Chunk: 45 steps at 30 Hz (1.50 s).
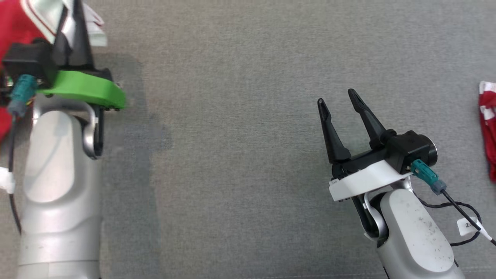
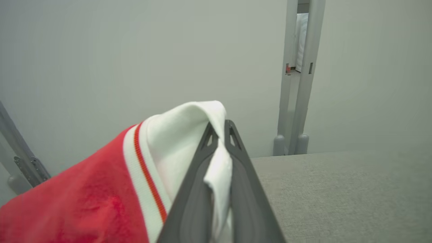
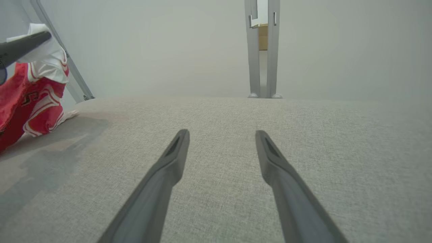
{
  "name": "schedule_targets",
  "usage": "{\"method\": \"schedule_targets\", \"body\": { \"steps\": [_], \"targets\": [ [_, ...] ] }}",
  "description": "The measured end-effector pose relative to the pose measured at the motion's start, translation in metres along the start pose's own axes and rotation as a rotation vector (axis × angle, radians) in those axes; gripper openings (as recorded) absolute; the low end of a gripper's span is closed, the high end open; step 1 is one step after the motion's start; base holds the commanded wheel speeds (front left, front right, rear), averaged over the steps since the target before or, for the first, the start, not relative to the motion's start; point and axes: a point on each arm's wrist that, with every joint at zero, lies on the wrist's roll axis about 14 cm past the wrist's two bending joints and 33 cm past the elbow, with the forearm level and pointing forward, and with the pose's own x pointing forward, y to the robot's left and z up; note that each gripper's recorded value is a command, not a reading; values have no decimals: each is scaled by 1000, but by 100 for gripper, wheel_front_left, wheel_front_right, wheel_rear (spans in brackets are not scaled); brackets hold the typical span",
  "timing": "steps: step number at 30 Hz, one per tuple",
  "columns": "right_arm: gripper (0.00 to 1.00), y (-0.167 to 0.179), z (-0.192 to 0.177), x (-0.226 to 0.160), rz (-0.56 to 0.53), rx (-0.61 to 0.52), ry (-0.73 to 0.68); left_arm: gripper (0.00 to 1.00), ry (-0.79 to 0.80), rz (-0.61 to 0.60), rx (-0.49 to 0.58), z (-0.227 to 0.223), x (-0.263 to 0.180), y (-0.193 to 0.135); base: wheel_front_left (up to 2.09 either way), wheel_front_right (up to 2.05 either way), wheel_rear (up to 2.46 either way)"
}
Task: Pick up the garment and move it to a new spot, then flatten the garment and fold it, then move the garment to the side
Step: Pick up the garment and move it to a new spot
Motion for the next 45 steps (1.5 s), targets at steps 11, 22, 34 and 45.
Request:
{"method": "schedule_targets", "body": {
  "steps": [11, 22, 34, 45],
  "targets": [
    [100, -43, 29, -52, -160, -6, -32, 0, 22, -354, -198, -6, -2, -164, 0, 0, 0],
    [100, -86, 50, -108, -345, -21, -59, 0, 100, -811, -362, -3, -57, -332, 0, 0, 0],
    [100, -98, 55, -112, -382, -45, -68, 100, 229, -760, -358, -37, -78, -337, 0, 0, 0],
    [100, -72, 47, -74, -268, -39, -69, 100, 235, -324, -203, -68, -72, -173, 0, 0, 0]
  ]
}}
